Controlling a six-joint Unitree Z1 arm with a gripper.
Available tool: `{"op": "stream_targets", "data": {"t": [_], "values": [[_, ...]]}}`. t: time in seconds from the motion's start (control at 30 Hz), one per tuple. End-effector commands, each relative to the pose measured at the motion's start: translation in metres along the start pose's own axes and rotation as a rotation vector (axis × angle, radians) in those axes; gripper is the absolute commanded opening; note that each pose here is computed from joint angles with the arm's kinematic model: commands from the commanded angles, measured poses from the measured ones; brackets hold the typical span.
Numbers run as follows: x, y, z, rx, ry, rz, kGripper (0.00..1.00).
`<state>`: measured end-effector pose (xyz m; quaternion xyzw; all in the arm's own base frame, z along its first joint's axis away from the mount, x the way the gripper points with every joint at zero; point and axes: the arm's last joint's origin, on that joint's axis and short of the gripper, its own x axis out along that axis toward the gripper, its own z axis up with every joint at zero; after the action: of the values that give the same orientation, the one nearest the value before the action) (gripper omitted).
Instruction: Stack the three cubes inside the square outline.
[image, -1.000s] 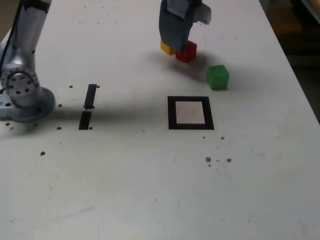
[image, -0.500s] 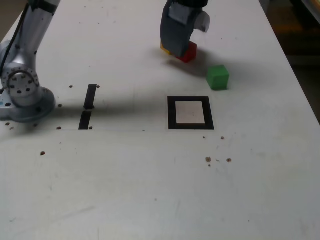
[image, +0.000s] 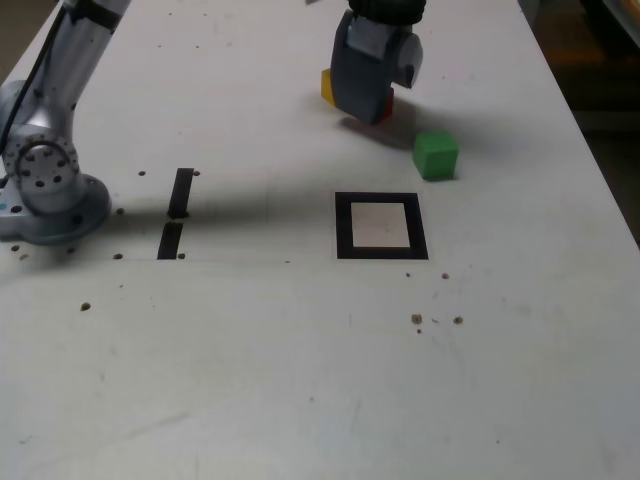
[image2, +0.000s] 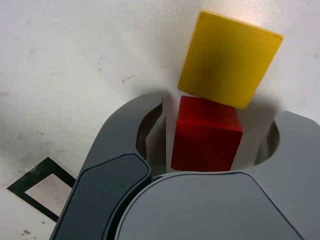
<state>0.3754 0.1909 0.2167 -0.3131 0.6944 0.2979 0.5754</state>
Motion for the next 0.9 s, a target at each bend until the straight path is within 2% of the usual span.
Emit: {"op": "stream_targets", "data": {"t": [0.0, 0.17, 0.4, 0.67, 0.77, 0.87], "values": [[-0.001, 0.0, 0.0, -0.004, 0.011, 0.0, 0.63], [-0.007, 0.001, -0.001, -0.005, 0.001, -0.001, 0.51], [-0.008, 0.001, -0.001, 0.009, -0.026, -0.005, 0.24], [-0.014, 0.0, -0.001, 0.047, -0.058, -0.02, 0.19], [-0.032, -0.002, -0.015, 0.076, -0.083, -0.026, 0.19], [-0.059, -0.006, -0.042, 0.137, -0.112, -0.014, 0.19]]}}
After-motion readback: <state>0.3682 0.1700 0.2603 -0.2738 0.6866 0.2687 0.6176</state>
